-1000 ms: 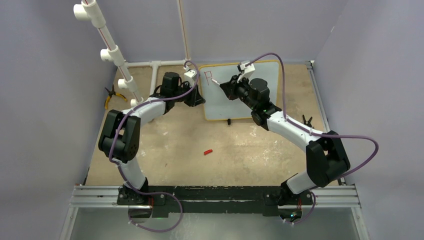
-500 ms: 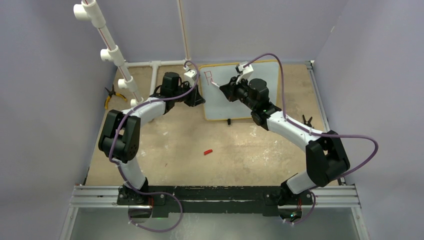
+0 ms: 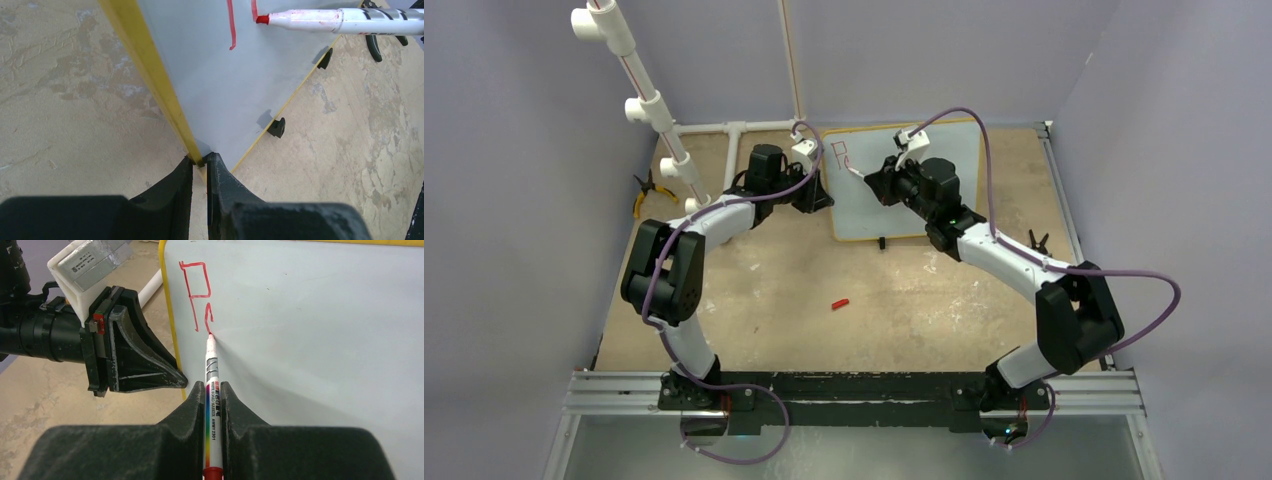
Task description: Write a sentence on the whiteboard
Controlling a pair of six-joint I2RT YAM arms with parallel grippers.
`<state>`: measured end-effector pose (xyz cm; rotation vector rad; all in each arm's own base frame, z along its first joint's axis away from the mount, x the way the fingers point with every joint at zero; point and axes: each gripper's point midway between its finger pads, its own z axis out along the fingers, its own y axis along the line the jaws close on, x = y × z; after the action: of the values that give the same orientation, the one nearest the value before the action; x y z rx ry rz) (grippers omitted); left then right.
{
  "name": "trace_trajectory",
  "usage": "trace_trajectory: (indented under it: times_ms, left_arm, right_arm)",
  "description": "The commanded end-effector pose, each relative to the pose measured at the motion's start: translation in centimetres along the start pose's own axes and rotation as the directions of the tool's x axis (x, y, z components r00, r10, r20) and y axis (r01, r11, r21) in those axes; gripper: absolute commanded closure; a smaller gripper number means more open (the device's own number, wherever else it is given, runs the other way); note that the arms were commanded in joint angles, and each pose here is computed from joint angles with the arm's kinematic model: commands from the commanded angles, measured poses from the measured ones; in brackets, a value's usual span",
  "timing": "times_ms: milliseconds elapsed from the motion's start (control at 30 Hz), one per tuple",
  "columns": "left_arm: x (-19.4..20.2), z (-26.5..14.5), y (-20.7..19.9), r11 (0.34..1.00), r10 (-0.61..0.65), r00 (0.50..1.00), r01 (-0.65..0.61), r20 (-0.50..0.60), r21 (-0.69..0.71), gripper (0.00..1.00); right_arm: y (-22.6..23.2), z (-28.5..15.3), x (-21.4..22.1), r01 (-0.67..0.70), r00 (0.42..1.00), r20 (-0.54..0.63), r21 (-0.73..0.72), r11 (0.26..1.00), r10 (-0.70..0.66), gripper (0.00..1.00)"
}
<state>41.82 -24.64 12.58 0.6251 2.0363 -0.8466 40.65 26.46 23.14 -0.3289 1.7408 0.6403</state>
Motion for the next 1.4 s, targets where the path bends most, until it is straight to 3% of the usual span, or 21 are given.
trace_trajectory:
  times_ms: [0,867,1133,1367]
  left_arm:
    - [-1.7,-0.2,-0.6,0.999,0.053,0.998,-0.053,0.028,0.009,1.00]
    - [-1.6,-0.2,-0.6,0.999,0.051,0.998,-0.051,0.026,0.001,1.00]
    - [-1.7,-0.2,-0.5,0.999,0.048,0.998,-0.048,0.027,-0.007,1.00]
    - [-1.6,-0.1,-0.5,0.999,0.048,0.999,-0.048,0.024,-0.003,1.00]
  right_arm:
    - [-1.0,-0.5,-2.8,0.027,0.997,0.067,0.068,0.997,-0.032,1.00]
    - [1.3,-1.5,-6.9,0.030,0.985,0.173,-0.017,0.999,-0.027,1.00]
    - [0.2,-2.8,-7.2,-0.010,0.976,0.216,0.046,0.999,0.000,1.00]
    - [-0.2,-2.1,-6.0,-0.025,0.985,0.174,0.059,0.998,0.014,1.00]
